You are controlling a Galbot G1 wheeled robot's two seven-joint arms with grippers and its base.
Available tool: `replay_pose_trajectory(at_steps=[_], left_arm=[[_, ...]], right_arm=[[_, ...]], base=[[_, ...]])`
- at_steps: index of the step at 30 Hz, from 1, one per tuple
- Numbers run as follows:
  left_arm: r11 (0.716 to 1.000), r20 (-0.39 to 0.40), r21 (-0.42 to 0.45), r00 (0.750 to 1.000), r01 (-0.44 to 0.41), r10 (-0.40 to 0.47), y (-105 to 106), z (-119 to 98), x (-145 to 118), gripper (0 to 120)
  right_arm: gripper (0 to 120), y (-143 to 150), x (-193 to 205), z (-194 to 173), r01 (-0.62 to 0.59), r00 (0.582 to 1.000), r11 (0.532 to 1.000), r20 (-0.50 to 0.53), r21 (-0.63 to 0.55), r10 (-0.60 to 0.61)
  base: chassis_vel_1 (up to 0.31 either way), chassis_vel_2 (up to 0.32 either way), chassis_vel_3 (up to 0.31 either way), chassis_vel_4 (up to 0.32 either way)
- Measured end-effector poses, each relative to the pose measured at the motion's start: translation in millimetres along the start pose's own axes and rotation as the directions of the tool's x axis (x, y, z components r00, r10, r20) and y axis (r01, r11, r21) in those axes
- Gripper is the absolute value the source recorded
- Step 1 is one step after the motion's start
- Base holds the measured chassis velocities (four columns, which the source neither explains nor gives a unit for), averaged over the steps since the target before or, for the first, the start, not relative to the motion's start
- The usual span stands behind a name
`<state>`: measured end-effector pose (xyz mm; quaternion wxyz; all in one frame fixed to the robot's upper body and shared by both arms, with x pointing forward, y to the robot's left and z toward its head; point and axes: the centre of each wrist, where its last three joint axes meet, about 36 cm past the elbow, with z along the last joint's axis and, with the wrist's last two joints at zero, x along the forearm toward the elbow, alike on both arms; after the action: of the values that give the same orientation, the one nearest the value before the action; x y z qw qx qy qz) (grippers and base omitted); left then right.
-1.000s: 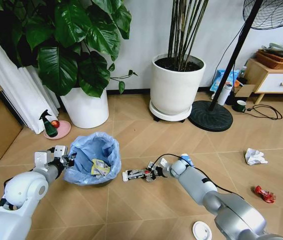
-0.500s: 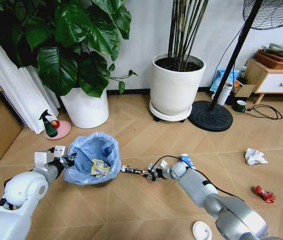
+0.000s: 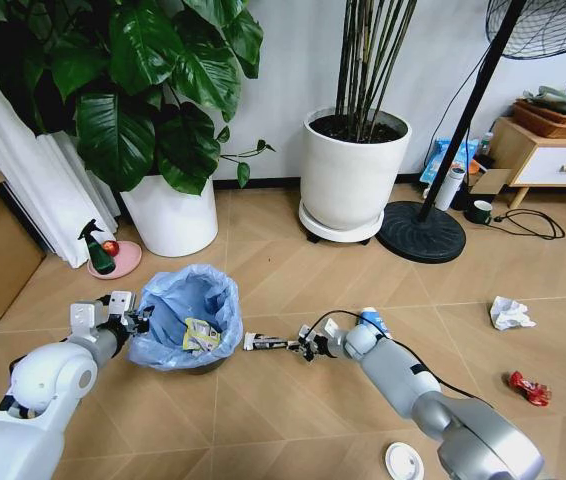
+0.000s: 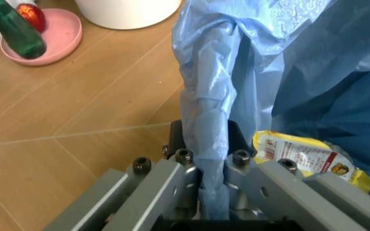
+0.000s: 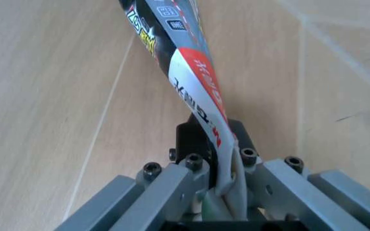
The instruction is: Pick up the trash bin and place the garbage on the floor into it.
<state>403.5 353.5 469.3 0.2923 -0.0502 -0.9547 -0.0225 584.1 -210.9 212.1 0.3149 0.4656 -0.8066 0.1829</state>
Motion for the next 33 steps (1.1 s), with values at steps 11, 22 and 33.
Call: replay_pose_trajectory(at_steps=[11,22,33], left_arm=[[1.000,-0.002,0.004,1.000,0.005,-0.005,2.5,0.4,-1.7,0],[1.000,-0.017,-0.003,1.000,-0.003,0.003,0.6,4.7,-3.5,0],[1.000,-0.039,-0.018,0.999,-0.022,0.022,-2.9,6.8,-10.9,0]], right_arm=[[0,-11.2,38.1,-6.8,-0.089,0.993,0.994,0.075,-0.068,0.094],[0,-25.0,95.8,-37.2,-0.241,0.919,0.949,0.267,-0.205,0.291],[0,-6.7,136.1,-143.2,-0.158,0.748,0.947,0.592,-0.281,0.300]], base=[[0.000,0.000,0.000,0.000],[0.000,0.000,0.000,0.000],[0.000,0.000,0.000,0.000]])
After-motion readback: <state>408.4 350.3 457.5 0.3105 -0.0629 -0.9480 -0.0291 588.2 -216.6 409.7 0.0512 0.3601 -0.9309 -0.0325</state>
